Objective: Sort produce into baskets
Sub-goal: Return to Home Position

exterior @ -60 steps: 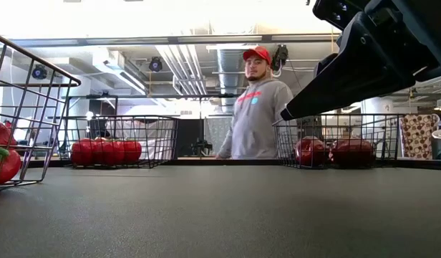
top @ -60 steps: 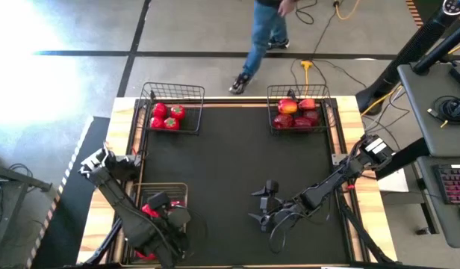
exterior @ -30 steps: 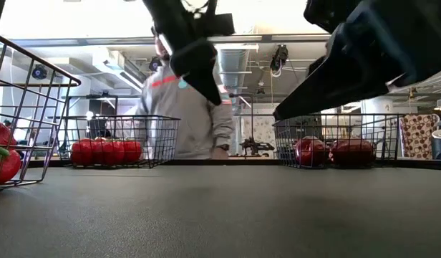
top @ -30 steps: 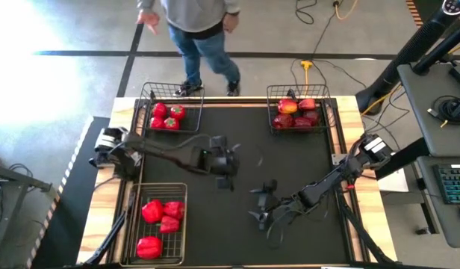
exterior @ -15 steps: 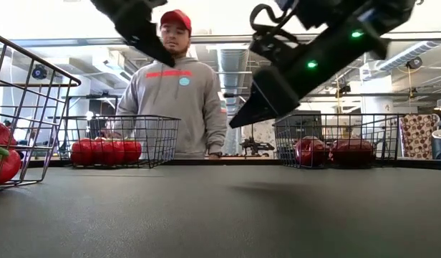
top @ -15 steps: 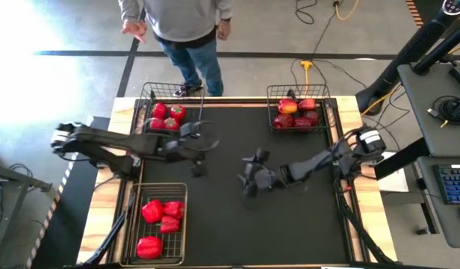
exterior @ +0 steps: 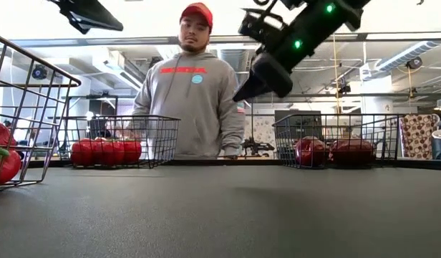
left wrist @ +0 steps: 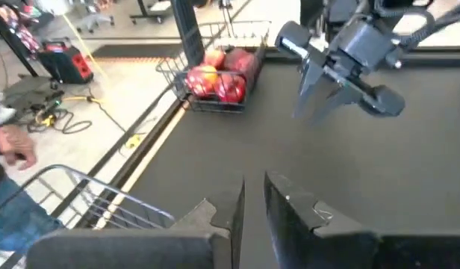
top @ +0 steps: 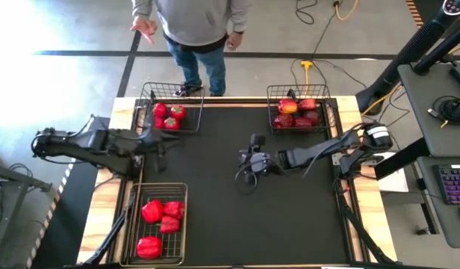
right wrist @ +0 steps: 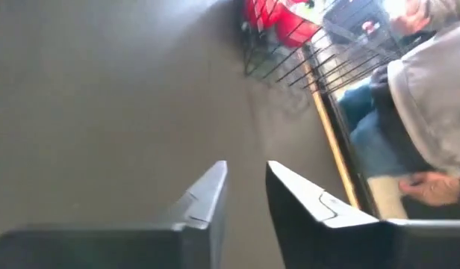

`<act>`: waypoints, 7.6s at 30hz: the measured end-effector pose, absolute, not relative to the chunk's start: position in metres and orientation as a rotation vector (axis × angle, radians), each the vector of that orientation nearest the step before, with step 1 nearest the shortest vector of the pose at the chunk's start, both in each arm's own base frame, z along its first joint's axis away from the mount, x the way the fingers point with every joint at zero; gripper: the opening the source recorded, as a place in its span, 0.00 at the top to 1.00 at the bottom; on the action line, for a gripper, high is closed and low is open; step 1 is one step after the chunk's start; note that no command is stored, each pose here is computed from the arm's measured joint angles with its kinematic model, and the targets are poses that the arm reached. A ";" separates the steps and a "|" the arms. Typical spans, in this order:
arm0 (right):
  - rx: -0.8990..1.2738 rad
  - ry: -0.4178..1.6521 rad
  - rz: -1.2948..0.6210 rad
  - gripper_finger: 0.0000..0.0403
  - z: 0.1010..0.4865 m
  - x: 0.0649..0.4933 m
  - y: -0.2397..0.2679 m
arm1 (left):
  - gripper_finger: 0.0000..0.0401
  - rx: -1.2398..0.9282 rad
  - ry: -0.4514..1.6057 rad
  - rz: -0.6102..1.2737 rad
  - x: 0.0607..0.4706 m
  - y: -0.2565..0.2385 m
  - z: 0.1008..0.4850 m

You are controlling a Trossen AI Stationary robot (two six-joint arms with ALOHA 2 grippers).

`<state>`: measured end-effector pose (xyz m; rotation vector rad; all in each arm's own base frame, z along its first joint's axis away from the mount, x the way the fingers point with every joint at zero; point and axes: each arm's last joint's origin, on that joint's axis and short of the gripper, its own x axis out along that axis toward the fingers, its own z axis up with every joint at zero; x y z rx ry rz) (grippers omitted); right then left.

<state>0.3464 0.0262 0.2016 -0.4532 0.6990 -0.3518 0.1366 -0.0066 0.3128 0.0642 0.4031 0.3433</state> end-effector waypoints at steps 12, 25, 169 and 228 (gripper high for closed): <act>-0.292 0.493 -0.233 0.97 0.253 0.271 -0.006 | 0.91 0.061 0.341 0.348 0.092 0.000 0.320; -0.296 0.055 -0.183 0.98 0.244 0.176 -0.011 | 0.91 0.011 0.111 0.343 0.095 0.000 0.268; 0.026 0.003 -0.132 0.97 0.167 0.100 -0.009 | 0.91 -0.015 0.114 0.092 0.109 -0.008 0.164; 0.026 0.003 -0.132 0.97 0.167 0.100 -0.009 | 0.91 -0.015 0.114 0.092 0.109 -0.008 0.164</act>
